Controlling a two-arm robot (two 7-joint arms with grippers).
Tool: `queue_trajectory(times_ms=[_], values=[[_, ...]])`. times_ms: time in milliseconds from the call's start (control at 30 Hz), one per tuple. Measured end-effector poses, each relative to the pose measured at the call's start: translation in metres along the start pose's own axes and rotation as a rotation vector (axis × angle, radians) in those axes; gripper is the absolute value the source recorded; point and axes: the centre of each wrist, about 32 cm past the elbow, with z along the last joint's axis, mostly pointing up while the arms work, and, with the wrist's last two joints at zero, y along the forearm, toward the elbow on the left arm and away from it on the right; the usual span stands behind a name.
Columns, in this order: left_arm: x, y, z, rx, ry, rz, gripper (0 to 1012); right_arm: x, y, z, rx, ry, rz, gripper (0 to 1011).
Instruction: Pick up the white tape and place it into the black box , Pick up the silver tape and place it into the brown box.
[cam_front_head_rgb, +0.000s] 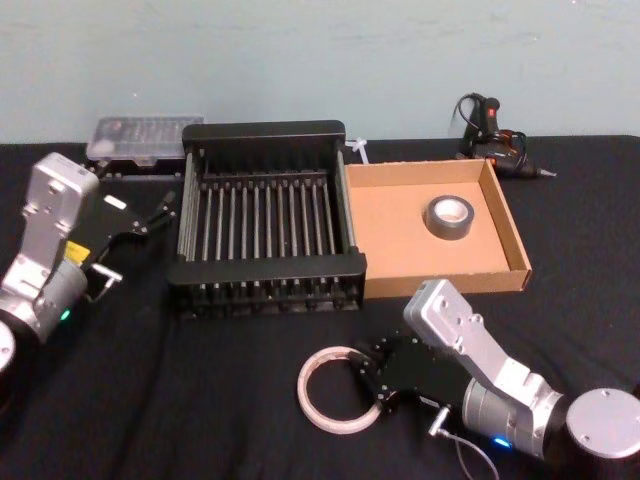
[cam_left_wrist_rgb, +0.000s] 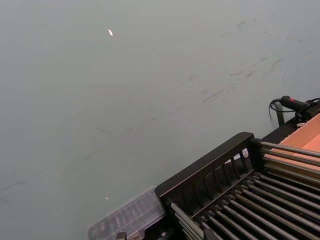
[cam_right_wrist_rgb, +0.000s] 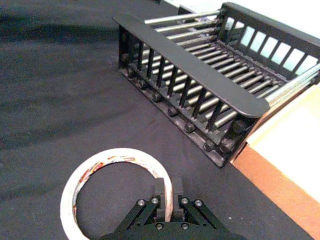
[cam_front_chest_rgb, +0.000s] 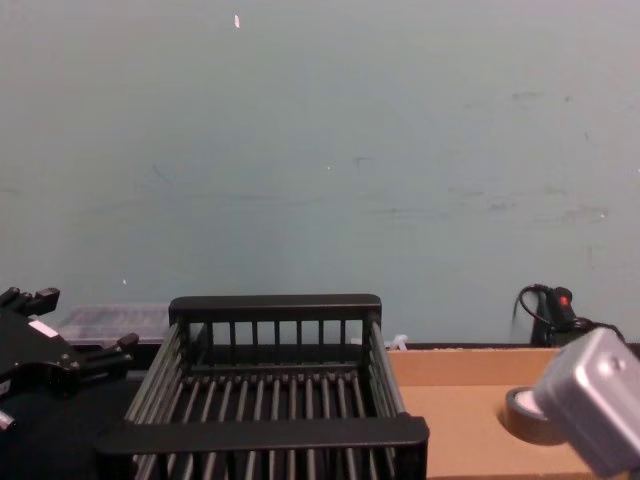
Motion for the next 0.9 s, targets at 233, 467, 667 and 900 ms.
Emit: queue_trajectory(times_ms=[233,467,667,900], values=[[0.0000,0.000,0.000,0.000,0.000,0.000,1001,0.0013,-0.005,-0.003,0.073,0.021,0.003,87],[0.0000,0.000,0.000,0.000,0.000,0.000,1001,0.0031,-0.008,-0.006,0.154,0.050,0.002,87],[0.0000,0.000,0.000,0.000,0.000,0.000,1001,0.0050,-0.012,-0.008,0.222,0.075,-0.014,87],[0.0000,0.000,0.000,0.000,0.000,0.000,1001,0.0077,-0.016,-0.009,0.310,0.114,-0.044,87]])
